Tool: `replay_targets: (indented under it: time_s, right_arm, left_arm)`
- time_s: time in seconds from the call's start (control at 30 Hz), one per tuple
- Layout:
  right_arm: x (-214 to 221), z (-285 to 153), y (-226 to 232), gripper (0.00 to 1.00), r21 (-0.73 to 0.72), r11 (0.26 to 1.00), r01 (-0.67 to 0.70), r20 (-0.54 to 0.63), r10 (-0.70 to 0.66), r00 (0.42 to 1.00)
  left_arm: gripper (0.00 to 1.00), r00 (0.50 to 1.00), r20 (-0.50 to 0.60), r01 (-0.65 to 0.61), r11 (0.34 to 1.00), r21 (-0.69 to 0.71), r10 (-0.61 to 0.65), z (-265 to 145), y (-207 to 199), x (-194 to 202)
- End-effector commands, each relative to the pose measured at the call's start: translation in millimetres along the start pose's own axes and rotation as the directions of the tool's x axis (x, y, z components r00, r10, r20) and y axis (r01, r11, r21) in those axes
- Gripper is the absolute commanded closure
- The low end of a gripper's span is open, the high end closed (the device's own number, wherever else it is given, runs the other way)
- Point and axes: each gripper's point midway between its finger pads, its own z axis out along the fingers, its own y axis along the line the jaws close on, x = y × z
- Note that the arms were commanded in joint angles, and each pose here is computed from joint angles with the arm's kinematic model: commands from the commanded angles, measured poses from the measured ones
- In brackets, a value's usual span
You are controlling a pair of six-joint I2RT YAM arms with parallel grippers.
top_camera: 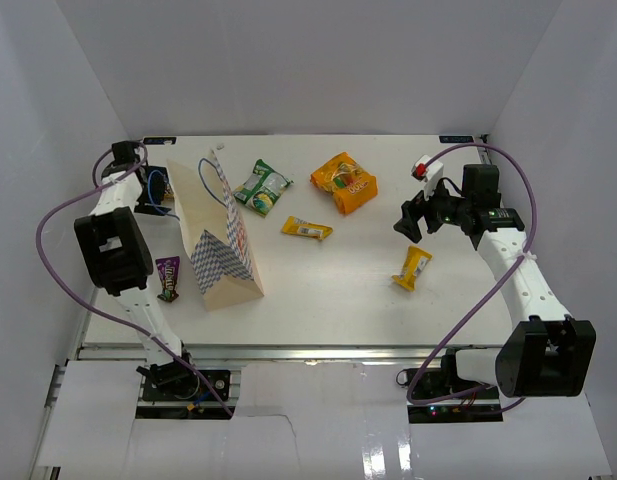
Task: Place the snacks into the paper bag
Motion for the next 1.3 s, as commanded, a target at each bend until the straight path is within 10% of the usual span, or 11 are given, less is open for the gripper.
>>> replay_targets:
  time_s: [0.0, 0.5, 0.8, 0.97, 1.27]
  right_arm:
    - [-4, 2, -7, 0.10, 0.017, 1.000, 0.006, 0.019, -0.006, 1.000]
    - [-3, 1, -15, 0.10, 0.055, 0.998, 0.004, -0.003, -0.004, 1.000]
    - [-5, -2, -16, 0.10, 0.065, 0.998, 0.016, -0.012, -0.016, 1.000]
    - [-4, -3, -15, 0.10, 0.064, 0.998, 0.013, -0.017, -0.012, 1.000]
    - [-20, -3, -18, 0.10, 0.048, 0.999, 0.024, 0.010, -0.025, 1.000]
  left_arm:
    - [0.13, 0.976, 0.137, 0.170, 0.985, 0.011, -0.170, -10, -23, -13]
    - [0.16, 0.957, 0.191, 0.240, 0.966, -0.094, -0.219, 45, -9, -19]
    - [0.33, 0.966, 0.175, 0.213, 0.969, -0.125, -0.189, 67, -4, -18]
    - [0.68, 0.972, 0.149, 0.200, 0.970, -0.138, -0.180, 69, 3, -16]
    - [0.76, 0.969, 0.249, -0.031, 0.995, 0.094, 0.007, 0, -80, -54]
